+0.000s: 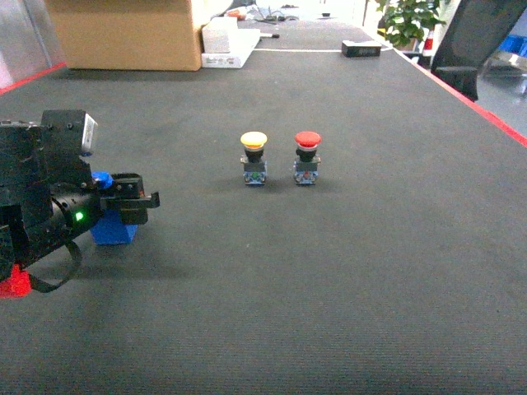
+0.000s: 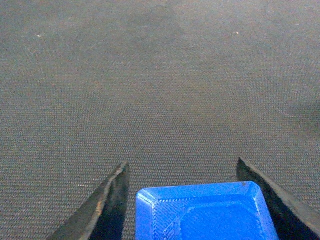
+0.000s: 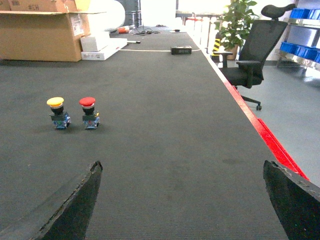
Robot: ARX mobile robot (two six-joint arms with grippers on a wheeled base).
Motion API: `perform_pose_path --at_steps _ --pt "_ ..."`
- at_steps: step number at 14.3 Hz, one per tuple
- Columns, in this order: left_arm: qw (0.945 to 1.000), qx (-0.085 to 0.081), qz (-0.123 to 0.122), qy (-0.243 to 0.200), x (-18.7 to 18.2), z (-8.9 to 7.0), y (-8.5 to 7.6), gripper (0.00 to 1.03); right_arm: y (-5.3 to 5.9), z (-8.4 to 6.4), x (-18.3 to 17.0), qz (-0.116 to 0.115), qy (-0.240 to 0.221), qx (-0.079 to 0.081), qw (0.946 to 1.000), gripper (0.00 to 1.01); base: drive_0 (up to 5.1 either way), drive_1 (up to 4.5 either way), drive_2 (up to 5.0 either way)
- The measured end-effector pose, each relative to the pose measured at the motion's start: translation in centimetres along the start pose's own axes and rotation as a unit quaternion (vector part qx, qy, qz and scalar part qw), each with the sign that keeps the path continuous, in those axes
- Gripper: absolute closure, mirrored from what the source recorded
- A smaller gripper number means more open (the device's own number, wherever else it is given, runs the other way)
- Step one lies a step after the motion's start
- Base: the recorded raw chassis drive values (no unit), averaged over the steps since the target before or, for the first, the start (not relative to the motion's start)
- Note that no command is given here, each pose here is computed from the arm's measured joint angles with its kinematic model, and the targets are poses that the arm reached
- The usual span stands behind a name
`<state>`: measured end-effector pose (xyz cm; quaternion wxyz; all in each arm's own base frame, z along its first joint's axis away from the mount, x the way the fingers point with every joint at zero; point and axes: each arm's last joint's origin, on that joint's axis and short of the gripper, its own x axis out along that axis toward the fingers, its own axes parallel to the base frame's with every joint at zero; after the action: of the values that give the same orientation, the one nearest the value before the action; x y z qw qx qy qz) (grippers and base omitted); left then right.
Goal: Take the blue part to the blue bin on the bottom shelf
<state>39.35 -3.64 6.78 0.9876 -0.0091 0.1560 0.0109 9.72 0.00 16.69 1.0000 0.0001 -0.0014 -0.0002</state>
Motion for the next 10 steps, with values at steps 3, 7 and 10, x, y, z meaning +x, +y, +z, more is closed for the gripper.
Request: perform_pose_path --at_steps 3,7,10 --pt "1.0 0.003 -0.002 -0.005 0.0 0.0 0.0 0.58 0.0 0.0 0.0 0.0 0.0 0.0 1.0 0.03 0.0 0.0 0.0" --pt "0.9989 0.021 -0.016 -0.038 -3.0 1.6 -0.1 0.58 0.0 0.0 0.0 0.0 0.0 0.0 1.0 0.03 0.0 0.0 0.0" --pt "0.9944 0.021 -0.024 -0.101 -10.3 5.3 0.0 0.58 0.0 0.0 0.0 0.0 0.0 0.0 1.0 0.03 0.0 0.0 0.0"
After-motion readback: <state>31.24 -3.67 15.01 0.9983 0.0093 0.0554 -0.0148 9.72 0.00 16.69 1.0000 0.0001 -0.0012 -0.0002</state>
